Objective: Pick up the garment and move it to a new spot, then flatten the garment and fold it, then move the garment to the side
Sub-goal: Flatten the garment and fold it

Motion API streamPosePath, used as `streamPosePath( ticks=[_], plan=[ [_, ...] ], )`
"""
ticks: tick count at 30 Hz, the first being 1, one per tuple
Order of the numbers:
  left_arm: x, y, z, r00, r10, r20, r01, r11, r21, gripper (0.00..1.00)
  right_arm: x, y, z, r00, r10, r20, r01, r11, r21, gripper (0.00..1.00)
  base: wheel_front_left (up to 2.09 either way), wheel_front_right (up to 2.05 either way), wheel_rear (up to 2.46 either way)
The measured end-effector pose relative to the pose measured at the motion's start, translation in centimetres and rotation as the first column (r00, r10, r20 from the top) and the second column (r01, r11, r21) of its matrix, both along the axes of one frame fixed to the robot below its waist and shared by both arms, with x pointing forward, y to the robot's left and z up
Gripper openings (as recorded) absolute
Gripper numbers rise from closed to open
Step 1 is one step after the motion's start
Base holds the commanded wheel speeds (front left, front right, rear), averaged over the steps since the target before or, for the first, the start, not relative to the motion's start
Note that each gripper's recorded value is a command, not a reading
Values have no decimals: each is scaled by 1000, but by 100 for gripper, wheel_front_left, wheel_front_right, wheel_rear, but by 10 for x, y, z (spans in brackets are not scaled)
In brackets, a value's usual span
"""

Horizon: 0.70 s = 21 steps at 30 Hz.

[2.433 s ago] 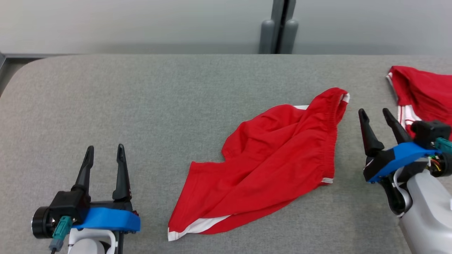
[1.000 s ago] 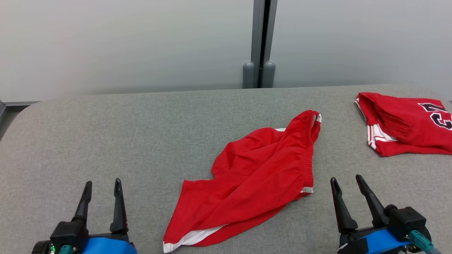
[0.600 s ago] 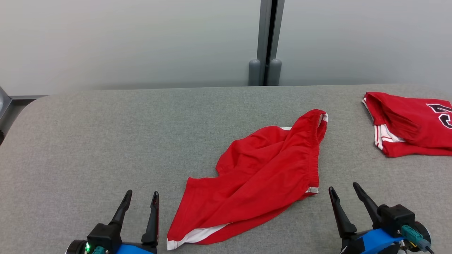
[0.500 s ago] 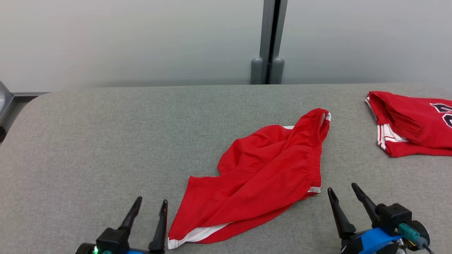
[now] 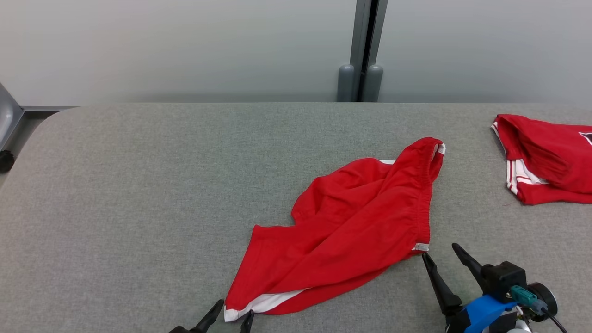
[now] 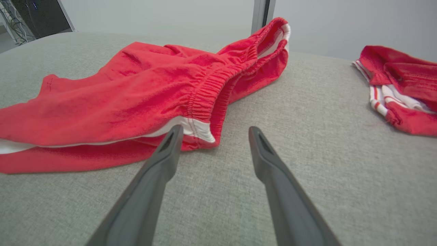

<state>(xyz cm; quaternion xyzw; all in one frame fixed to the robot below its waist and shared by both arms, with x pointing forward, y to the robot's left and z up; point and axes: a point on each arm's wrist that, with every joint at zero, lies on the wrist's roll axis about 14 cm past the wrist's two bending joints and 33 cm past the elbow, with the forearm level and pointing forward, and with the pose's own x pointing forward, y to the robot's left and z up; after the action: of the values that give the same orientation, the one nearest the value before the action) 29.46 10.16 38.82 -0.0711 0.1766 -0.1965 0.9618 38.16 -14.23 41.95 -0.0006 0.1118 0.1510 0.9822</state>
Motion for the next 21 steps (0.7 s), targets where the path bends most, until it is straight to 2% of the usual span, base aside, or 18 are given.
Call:
streamPosePath(
  ticks=[6,20,21],
  plan=[
    [-11,0,-19,997,-29,-69,31,999,24,100,3,3,-9,999,36,-28,-37,999,-36,100,0,0,0],
    [11,-16,-25,993,-76,-85,78,997,20,100,25,27,-22,982,172,-80,-180,977,-116,100,0,0,0],
    [11,-17,-25,993,-78,-87,80,997,19,100,26,30,-23,980,180,-85,-189,975,-115,94,0,0,0]
  ],
)
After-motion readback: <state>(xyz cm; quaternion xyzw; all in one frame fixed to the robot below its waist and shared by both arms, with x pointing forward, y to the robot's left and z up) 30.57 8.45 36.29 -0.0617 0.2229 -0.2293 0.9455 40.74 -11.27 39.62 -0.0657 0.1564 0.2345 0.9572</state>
